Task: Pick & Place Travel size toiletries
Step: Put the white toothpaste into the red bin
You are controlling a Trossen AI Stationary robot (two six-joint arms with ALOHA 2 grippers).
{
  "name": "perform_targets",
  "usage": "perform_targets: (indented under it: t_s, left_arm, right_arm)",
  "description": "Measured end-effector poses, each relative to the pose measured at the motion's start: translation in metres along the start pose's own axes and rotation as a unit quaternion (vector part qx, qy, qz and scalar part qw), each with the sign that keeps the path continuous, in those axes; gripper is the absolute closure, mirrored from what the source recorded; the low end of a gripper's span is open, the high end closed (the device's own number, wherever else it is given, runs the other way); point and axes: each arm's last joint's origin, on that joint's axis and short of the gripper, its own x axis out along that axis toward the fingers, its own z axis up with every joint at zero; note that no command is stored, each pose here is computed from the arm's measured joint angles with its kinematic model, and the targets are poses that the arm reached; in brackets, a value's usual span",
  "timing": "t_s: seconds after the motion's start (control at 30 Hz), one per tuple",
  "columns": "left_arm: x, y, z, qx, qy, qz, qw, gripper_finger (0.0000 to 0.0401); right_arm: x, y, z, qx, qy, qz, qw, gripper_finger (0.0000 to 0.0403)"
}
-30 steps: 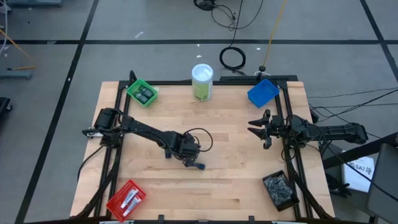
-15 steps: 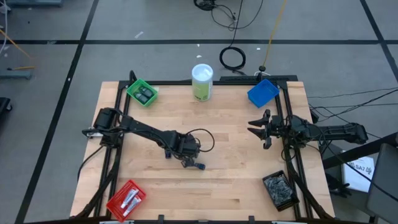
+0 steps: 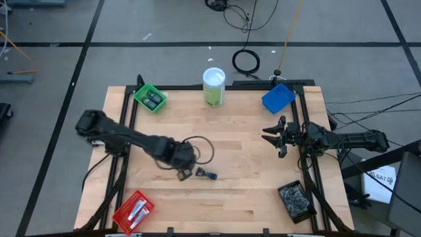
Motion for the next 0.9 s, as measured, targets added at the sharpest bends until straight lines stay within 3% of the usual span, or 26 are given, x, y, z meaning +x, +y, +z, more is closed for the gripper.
perform_targets:
  t_s: [0.3,0.63,0.83,0.9]
  left_arm:
    - [-0.054,-0.011,-0.073,-0.027,0.079,-0.018,0.996,0.0394]
    - [-0.080,-0.045,-0.164,-0.067,0.123,-0.054,0.989,0.0398]
    - [-0.090,-0.058,-0.196,-0.122,0.244,-0.090,0.958,0.0399]
    - [-0.091,-0.059,-0.199,-0.140,0.252,-0.090,0.953,0.0400]
  right_arm:
    - [0.000,0.000,0.000,-0.002,0.001,0.000,1.000,0.0268]
    - [0.000,0.000,0.000,-0.001,0.001,0.000,1.000,0.0268]
    - [0.000,0.000,0.000,0.000,0.001,0.000,1.000,0.0268]
    - [0.000,0.000,0.000,0.000,0.000,0.000,1.000,0.0268]
